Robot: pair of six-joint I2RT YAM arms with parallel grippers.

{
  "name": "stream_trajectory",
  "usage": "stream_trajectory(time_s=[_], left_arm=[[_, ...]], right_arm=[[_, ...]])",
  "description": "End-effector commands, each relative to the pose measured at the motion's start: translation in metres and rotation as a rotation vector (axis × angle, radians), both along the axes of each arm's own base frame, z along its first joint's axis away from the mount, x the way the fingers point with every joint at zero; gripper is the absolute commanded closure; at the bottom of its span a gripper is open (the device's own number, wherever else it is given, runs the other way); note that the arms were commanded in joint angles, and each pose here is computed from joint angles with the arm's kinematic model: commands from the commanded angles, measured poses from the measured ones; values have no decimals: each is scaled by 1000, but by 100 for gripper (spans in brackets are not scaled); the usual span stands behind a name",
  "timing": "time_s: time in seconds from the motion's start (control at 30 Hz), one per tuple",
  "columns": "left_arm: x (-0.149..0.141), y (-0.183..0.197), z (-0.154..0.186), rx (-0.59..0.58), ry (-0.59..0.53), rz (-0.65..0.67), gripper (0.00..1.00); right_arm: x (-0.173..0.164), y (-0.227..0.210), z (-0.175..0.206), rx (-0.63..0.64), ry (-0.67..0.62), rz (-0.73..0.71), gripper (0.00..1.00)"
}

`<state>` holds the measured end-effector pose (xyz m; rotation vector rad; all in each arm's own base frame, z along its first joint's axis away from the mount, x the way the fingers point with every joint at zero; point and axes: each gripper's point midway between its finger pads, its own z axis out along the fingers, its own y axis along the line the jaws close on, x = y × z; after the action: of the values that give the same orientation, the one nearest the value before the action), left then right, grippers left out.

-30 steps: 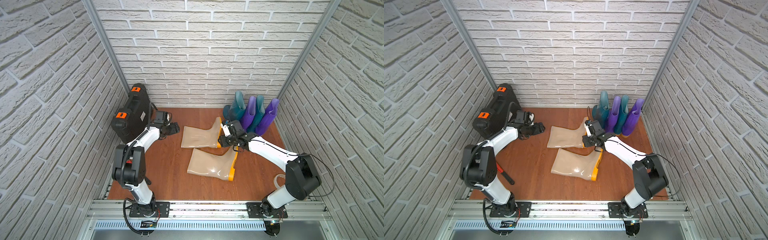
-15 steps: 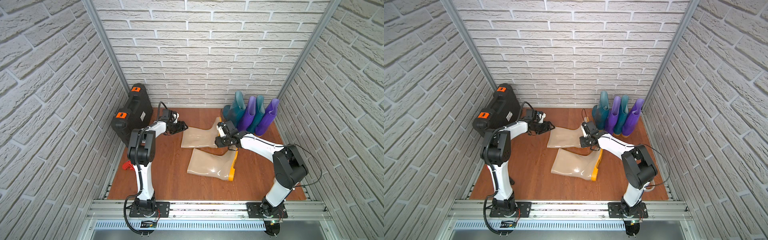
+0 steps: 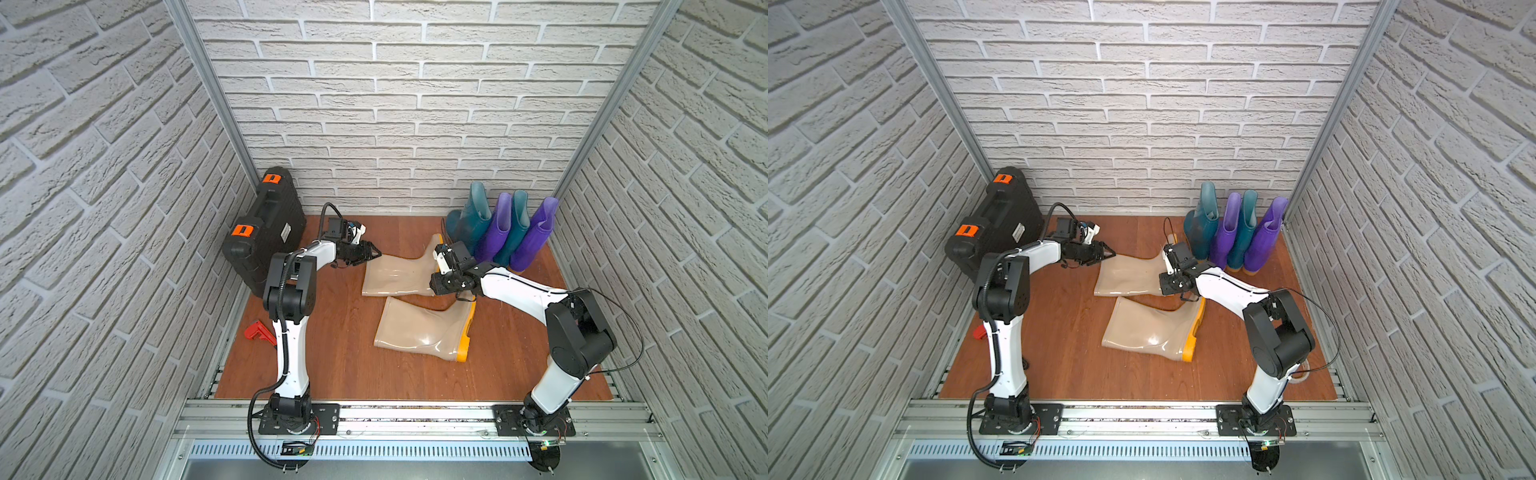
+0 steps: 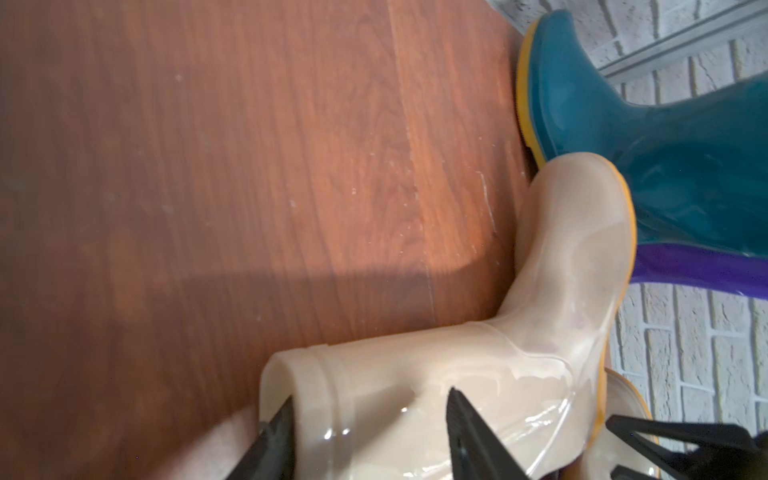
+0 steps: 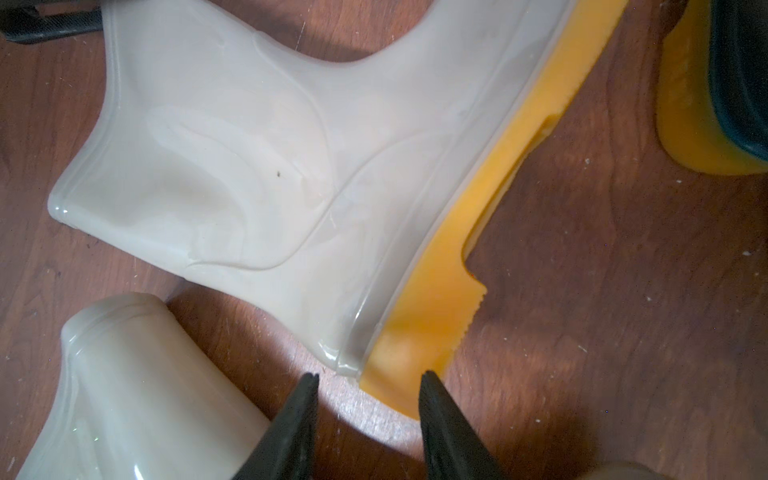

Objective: Match and arrange rain boots in pairs
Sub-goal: Adjust the rain boot at the center of the board.

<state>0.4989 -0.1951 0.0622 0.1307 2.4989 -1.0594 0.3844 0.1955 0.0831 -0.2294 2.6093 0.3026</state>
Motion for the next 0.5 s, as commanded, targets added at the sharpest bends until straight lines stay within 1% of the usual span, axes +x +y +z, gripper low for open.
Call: stream_trajectory(time_s=[0.0, 0.03, 0.17, 0.23, 0.27, 0.3, 0.37, 0.47], left_arm=[[-9, -13, 15, -50, -45, -63, 51], [-11, -13, 17, -50, -49, -63, 55], [-16, -14, 20, -49, -49, -66, 81], [-18, -15, 20, -48, -43, -69, 90], [-19, -16, 22, -44, -45, -71, 97], [-20, -17, 24, -38, -48, -70, 100], [-20, -15, 32, -19, -56, -61, 100], [-19, -8, 59, 21, -91, -39, 100]], right_arm=[[5, 5, 4, 15, -17, 0, 57], [6, 6, 4, 16, -18, 0, 57], [6, 7, 2, 21, -13, -2, 58], [6, 7, 3, 24, -16, -4, 58], [6, 7, 5, 25, -19, -4, 58], [6, 7, 7, 27, -22, -3, 58], [6, 6, 11, 26, -31, -4, 58], [6, 5, 21, 26, -45, -5, 58]])
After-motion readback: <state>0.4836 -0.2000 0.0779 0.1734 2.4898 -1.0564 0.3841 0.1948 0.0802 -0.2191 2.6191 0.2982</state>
